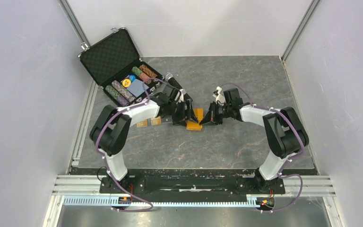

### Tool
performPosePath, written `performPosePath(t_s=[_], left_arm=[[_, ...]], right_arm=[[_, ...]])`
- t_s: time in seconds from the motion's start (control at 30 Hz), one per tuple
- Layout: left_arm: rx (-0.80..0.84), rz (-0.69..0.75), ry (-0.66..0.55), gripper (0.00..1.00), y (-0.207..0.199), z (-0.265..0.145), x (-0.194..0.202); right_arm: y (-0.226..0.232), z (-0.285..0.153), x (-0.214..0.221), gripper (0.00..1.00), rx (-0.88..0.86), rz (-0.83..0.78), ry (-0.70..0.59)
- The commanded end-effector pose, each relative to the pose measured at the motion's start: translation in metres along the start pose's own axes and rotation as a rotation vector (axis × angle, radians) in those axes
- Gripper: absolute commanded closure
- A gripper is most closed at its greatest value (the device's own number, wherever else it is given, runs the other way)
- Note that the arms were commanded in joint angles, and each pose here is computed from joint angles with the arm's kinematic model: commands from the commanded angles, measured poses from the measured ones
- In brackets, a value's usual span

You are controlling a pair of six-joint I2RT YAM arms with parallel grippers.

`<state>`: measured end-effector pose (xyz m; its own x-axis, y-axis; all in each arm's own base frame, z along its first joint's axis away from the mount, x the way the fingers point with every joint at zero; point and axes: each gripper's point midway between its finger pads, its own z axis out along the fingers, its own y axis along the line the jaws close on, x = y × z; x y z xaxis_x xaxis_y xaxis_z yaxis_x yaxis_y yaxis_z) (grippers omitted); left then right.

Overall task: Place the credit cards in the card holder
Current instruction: Pick up the nut test board at the center of the board.

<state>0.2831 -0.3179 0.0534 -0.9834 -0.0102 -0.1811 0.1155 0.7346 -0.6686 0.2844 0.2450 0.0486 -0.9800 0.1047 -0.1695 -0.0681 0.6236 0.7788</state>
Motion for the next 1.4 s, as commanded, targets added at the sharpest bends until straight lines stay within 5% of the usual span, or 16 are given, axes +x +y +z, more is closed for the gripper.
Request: performPosePath(t_s=[0.0,0.33,0.9,1.07,1.2,1.3,1.37], left_arm=[[-0.023,0.069,-0.175,0.21,-0.021,-0.056,-0.032],[0.357,0.057,-0.293,0.17,-0.051,-0.136,-0.061],[0.577,0.077,-0.179,0.26,-0.078,-0.119,-0.034],[0.611,0.078,-0.186,0.42,-0.086,-0.12,-0.038],[0.62,0.075,-0.197,0.74,-0.089,-0.122,-0.041],[0.601,0.074,-0.204,0.97,-0.088,-0.123,-0.04],[0.548,0.074,-0.213,0.98,-0.081,-0.12,-0.038]], right_arm=[[0.054,-0.027,-0.031,1.0,-0.114,-0.145,-0.093],[0.108,-0.071,-0.035,1.0,-0.258,-0.196,-0.135],[0.158,-0.096,-0.036,1.0,-0.469,-0.138,-0.167],[0.151,-0.092,-0.031,1.0,-0.461,-0.126,-0.154],[0.141,-0.088,-0.026,0.99,-0.435,-0.121,-0.153],[0.129,-0.083,-0.026,0.8,-0.37,-0.129,-0.162],[0.119,-0.082,-0.03,0.6,-0.291,-0.142,-0.174]])
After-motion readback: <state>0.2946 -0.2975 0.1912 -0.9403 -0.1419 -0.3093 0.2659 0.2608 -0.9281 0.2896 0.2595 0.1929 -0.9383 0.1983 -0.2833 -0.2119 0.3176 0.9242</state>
